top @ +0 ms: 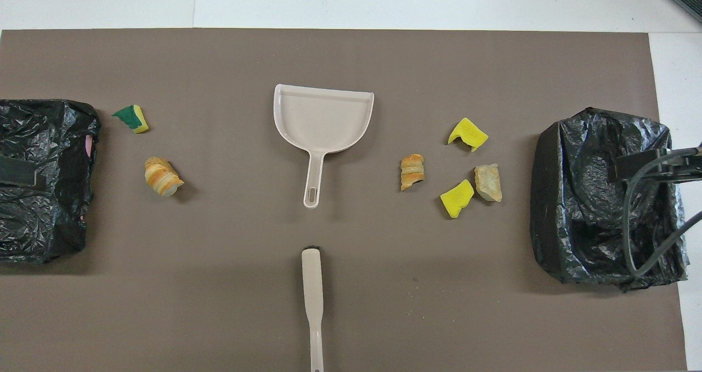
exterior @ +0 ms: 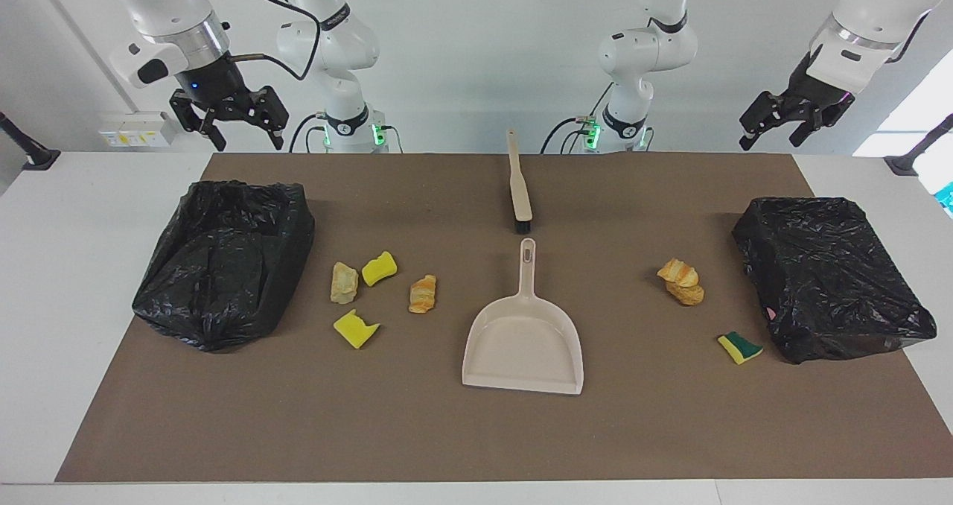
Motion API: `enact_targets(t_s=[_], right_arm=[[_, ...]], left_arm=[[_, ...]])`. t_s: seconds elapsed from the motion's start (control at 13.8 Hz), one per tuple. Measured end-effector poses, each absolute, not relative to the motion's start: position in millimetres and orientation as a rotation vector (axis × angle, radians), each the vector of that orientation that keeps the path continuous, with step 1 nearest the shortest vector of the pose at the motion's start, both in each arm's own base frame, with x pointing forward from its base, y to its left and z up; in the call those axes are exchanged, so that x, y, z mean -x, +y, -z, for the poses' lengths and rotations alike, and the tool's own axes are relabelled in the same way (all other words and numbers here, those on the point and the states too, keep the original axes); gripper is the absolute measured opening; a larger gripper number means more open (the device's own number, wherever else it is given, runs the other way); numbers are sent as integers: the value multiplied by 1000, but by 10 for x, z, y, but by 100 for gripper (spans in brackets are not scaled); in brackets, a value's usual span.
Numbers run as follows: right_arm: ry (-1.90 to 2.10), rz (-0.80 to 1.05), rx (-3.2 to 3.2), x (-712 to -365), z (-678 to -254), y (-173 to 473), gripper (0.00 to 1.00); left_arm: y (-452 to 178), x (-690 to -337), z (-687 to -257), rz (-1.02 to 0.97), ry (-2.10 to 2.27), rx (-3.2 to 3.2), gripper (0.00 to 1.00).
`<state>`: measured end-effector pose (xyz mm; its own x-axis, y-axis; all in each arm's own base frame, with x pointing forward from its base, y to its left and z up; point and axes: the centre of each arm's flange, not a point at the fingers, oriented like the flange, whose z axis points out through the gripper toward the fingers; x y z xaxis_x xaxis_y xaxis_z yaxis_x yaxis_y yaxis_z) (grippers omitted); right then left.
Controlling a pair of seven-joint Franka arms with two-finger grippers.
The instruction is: Sweep and dump trash in bin
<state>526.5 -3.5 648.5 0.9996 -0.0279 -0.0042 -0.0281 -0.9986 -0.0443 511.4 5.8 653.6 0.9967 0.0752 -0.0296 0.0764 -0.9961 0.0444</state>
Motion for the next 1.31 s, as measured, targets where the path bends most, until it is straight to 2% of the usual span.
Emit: enact_targets(t_s=[0.36,0.87,1.31], right_arm=[[45,21,3097,-5297,-6446,-36,100],[46,12,3097,-5308,-6356,-35,100],[47,-11,3098,-5246,-6297,-32,100]], left_arm=[[-307,-5028,-6460,111,33,-3104,100],[-1320,-4238,-6001,242,-128,-3157,100],[-2062,-3900,-5462,199,-124,-3184,100]])
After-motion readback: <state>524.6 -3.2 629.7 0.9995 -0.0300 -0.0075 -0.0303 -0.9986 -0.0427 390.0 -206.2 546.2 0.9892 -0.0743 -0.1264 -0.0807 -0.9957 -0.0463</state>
